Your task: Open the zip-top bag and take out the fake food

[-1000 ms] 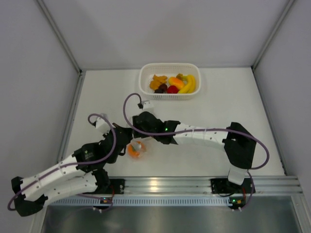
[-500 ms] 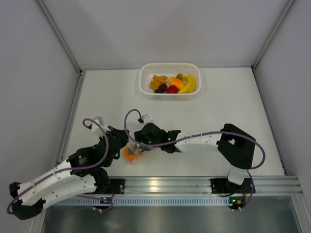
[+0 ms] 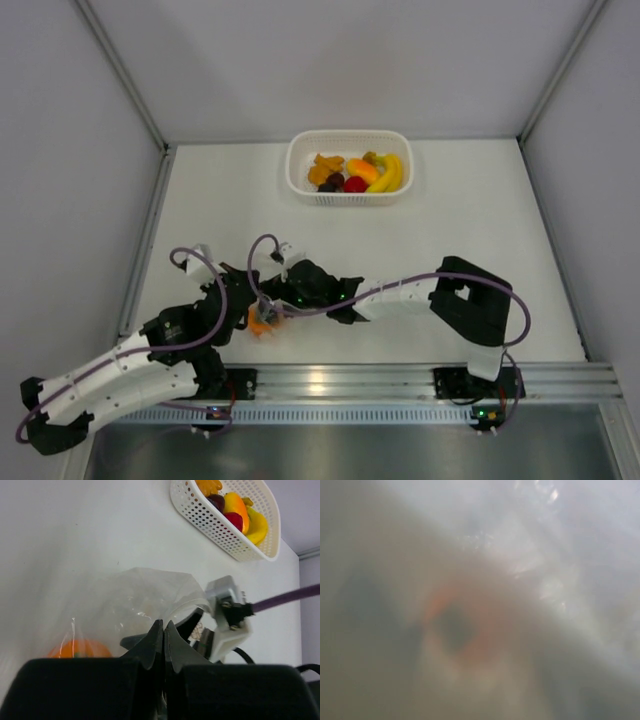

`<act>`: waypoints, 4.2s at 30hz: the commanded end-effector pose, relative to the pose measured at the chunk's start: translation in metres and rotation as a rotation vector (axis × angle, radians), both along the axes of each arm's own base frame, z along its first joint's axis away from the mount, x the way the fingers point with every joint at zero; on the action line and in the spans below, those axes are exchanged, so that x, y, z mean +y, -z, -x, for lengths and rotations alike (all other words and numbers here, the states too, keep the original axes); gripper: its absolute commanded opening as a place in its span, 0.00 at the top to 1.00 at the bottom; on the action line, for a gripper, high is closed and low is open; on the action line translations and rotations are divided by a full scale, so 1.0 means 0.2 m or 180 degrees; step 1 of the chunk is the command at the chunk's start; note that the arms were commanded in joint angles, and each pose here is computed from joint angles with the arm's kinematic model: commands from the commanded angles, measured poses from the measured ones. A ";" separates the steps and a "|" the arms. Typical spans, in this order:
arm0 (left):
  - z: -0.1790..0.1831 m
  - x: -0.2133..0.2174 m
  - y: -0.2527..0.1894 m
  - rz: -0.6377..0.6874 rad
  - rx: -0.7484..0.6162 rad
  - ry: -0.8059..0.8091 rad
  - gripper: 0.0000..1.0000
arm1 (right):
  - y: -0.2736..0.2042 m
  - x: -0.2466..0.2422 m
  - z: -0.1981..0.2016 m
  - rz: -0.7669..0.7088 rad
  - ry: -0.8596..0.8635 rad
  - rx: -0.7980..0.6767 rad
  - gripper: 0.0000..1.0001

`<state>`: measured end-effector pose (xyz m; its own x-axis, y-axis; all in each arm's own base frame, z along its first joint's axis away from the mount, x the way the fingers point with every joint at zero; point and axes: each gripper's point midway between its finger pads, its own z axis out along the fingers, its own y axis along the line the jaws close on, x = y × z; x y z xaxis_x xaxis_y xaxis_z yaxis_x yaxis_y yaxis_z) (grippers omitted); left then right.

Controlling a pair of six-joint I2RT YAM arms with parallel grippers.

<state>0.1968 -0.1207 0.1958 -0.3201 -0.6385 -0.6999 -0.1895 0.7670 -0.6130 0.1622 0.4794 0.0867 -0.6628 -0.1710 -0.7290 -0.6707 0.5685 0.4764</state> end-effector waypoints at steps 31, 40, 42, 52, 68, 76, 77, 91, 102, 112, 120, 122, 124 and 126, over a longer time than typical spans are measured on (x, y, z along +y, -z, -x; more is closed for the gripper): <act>0.01 0.03 -0.05 0.0127 -0.0187 0.0035 1.00 | 0.45 0.03 0.06 0.0610 -0.0032 0.0203 0.49; 0.01 0.04 -0.05 0.0109 -0.0200 0.0008 1.00 | 0.28 -0.03 0.01 0.0394 0.0176 -0.0008 0.82; 0.01 0.04 -0.05 0.0099 -0.0203 0.0007 1.00 | 0.22 -0.05 -0.02 0.0354 0.0231 -0.0104 0.83; 0.01 0.04 -0.06 0.0085 -0.0219 0.0008 1.00 | 0.18 -0.19 -0.11 0.0622 0.0576 -0.0398 0.87; -0.01 -0.13 -0.11 -0.0082 -0.0028 0.0375 1.00 | -0.12 -0.34 -0.18 0.0517 0.0586 -0.1031 0.89; -0.03 -0.31 -0.12 -0.0397 0.0047 0.0824 1.00 | -0.37 -0.36 -0.20 0.0325 0.0495 -0.1448 0.89; -0.03 -0.32 -0.11 -0.0423 0.0055 0.0847 1.00 | -0.39 -0.37 -0.20 0.0341 0.0512 -0.1491 0.89; -0.07 -0.29 -0.07 -0.0675 0.0058 0.0745 1.00 | -0.52 -0.54 -0.16 0.0287 0.0509 -0.1601 0.89; -0.10 -0.31 -0.06 -0.0751 0.0093 0.0656 1.00 | -0.67 -0.65 -0.11 0.0157 0.0501 -0.1634 0.88; -0.10 -0.29 -0.02 -0.0775 0.0122 0.0567 1.00 | -0.87 -0.74 -0.12 0.0114 0.0641 -0.1720 0.88; -0.11 -0.28 0.01 -0.0851 0.0148 0.0504 1.00 | -1.11 -0.82 -0.27 -0.0153 0.0817 -0.1629 0.88; -0.11 -0.28 0.02 -0.0845 0.0154 0.0505 1.00 | -1.15 -0.84 -0.30 -0.0242 0.0790 -0.1544 0.88; -0.11 -0.27 0.02 -0.0843 0.0156 0.0509 1.00 | -1.19 -0.93 -0.42 -0.0246 0.1002 -0.1542 0.88; -0.11 -0.27 0.02 -0.0833 0.0153 0.0508 1.00 | -1.21 -0.97 -0.52 -0.0187 0.1118 -0.1519 0.87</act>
